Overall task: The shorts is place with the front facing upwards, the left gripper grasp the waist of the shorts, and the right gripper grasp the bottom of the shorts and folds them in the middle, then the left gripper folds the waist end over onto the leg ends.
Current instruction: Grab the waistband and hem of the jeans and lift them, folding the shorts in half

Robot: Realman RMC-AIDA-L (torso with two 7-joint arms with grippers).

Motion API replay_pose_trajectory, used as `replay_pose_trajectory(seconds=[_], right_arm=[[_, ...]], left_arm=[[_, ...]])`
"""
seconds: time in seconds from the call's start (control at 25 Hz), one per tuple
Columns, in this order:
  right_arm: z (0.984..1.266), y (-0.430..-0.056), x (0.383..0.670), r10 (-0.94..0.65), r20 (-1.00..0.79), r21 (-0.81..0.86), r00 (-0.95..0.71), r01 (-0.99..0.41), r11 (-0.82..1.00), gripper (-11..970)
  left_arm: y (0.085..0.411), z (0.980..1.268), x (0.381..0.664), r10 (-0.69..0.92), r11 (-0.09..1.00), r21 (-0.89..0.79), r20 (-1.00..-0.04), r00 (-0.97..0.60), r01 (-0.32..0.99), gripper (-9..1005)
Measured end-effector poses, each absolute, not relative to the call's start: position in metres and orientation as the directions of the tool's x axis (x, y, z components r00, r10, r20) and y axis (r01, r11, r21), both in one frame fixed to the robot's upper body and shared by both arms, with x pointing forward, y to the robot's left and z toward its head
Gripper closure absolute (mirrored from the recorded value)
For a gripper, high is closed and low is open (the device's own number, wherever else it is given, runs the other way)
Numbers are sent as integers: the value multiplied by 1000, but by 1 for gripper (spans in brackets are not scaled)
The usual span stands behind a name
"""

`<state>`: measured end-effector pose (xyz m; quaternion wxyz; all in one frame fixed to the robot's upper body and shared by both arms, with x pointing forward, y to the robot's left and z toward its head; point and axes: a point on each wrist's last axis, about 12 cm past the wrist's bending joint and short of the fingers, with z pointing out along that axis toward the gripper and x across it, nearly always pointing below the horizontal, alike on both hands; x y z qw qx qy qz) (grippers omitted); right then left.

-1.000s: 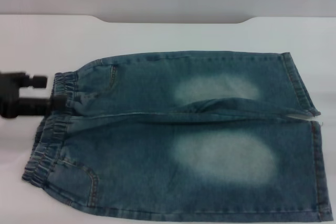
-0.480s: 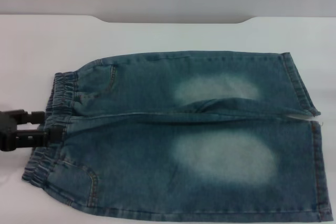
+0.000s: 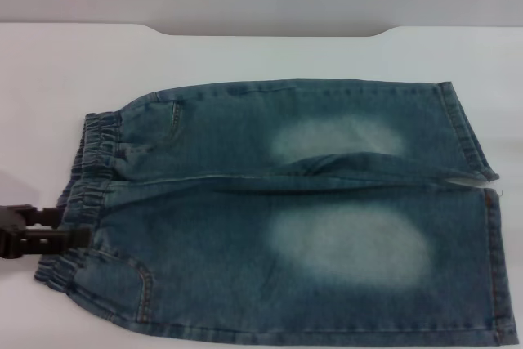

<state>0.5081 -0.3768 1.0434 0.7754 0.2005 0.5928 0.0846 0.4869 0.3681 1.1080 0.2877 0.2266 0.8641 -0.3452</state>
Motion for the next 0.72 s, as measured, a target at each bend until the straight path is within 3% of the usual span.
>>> replay_pose_trajectory(seconds=[0.32, 0.72], right_arm=[[1042, -378, 506, 368, -886, 411, 282, 113, 905, 471], [1042, -378, 506, 369, -886, 412, 282, 113, 904, 472]], left_arm=[[388, 1116, 490, 235, 710, -443, -584, -777, 548, 203], [383, 1112, 499, 315, 716, -417, -523, -792, 560, 210]])
